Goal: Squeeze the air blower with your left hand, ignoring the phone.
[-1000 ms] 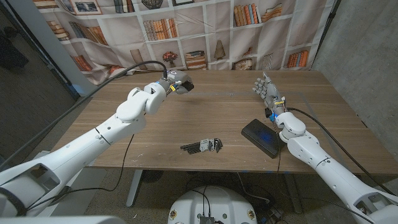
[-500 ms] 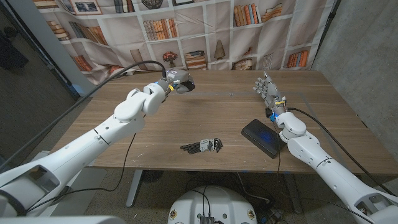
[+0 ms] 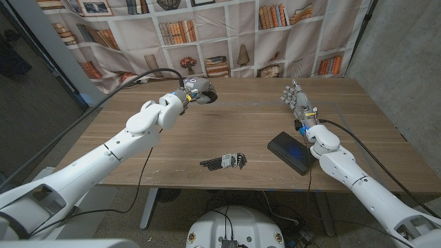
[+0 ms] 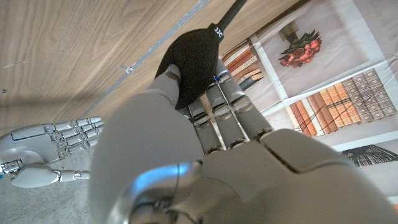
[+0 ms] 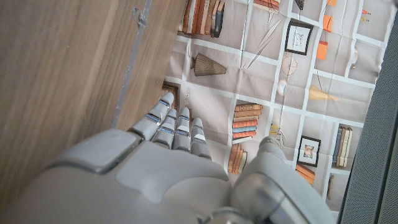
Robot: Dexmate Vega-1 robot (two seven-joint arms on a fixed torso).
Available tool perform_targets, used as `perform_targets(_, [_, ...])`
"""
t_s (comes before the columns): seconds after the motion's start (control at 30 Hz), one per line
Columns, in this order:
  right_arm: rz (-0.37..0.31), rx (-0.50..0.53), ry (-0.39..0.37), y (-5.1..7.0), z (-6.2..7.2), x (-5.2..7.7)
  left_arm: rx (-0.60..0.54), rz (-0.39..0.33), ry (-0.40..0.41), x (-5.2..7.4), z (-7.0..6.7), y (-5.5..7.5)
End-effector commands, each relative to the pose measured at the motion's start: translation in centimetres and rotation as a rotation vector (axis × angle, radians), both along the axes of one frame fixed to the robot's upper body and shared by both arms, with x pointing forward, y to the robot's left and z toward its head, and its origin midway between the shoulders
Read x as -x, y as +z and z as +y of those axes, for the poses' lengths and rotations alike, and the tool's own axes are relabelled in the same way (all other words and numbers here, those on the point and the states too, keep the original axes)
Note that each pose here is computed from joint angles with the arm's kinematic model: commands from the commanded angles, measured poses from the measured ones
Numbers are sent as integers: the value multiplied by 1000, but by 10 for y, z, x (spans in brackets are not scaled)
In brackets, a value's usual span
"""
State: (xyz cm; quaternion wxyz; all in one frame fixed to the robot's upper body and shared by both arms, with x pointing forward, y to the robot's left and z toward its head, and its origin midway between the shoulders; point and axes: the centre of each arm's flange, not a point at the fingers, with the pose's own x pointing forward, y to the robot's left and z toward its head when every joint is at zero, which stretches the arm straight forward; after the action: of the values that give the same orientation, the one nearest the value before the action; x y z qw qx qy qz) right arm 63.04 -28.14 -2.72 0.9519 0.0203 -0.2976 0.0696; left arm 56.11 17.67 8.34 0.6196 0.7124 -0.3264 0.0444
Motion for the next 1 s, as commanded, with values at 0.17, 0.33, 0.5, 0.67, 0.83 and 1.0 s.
perform_targets(0.17, [8, -4, -8, -3, -3, 2, 34, 10, -23, -4, -1, -5])
perform_targets(0.33, [9, -2, -6, -3, -3, 2, 28, 11, -17, -4, -1, -5])
perform_targets(0.5, [9, -1, -4, -3, -2, 1, 23, 9, -7, -4, -1, -5])
perform_targets(0.67, [8, -1, -3, -3, -1, 1, 26, 15, -5, -4, 1, -5])
perform_targets(0.83, [7, -2, 0, -3, -1, 0, 23, 14, -3, -3, 1, -5])
perform_targets(1.0, [6, -3, 0, -3, 0, 1, 17, 13, 1, -3, 1, -5])
